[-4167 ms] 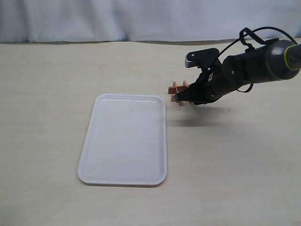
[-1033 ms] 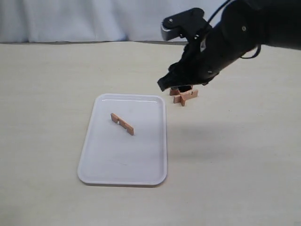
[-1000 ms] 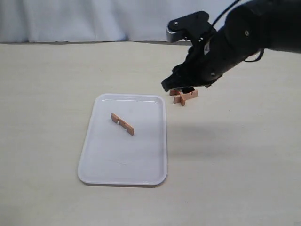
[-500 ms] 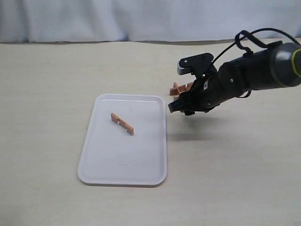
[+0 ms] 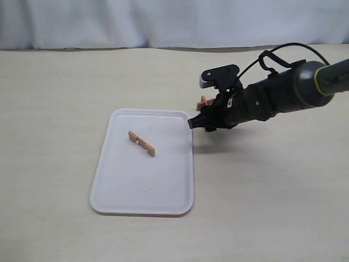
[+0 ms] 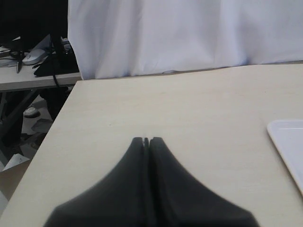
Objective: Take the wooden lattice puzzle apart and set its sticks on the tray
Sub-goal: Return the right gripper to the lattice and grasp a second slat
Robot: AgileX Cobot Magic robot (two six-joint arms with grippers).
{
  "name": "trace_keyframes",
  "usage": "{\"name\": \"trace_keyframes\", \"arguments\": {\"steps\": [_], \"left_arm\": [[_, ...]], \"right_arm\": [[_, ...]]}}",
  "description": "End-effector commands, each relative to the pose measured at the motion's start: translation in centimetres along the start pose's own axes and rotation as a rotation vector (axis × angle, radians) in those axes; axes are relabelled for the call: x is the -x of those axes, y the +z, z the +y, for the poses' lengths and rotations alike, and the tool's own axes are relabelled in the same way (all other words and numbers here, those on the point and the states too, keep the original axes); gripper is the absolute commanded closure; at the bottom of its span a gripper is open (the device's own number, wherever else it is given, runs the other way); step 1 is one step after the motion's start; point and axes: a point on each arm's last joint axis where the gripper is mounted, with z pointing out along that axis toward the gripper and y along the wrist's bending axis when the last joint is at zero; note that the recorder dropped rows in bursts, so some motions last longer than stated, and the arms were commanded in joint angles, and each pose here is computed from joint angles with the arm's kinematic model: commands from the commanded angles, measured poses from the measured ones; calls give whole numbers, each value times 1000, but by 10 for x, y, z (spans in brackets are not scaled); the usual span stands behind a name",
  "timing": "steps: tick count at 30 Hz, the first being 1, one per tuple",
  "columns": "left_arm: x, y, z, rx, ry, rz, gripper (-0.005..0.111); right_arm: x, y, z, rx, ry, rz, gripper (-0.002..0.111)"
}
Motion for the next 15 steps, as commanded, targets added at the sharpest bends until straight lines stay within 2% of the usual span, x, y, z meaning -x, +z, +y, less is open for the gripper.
{"name": "trace_keyframes", "arguments": {"steps": [1, 3, 4, 13, 14, 15], "left_arm": [[0, 0, 0, -2, -1, -12, 107], [0, 0, 0, -2, -1, -5, 107], [0, 0, 0, -2, -1, -5, 107], [0, 0, 0, -2, -1, -5, 107], [0, 0, 0, -2, -1, -5, 107], [0, 0, 0, -2, -1, -5, 107]], "right_arm": [[5, 1, -4, -3, 13, -41, 60], [6, 1, -7, -7, 17, -49, 72], [6, 1, -9, -9, 21, -49, 75], [1, 11, -10, -8, 21, -49, 78], [1, 11, -10, -8, 20, -49, 91], [0, 11, -10, -9, 18, -45, 98]]}}
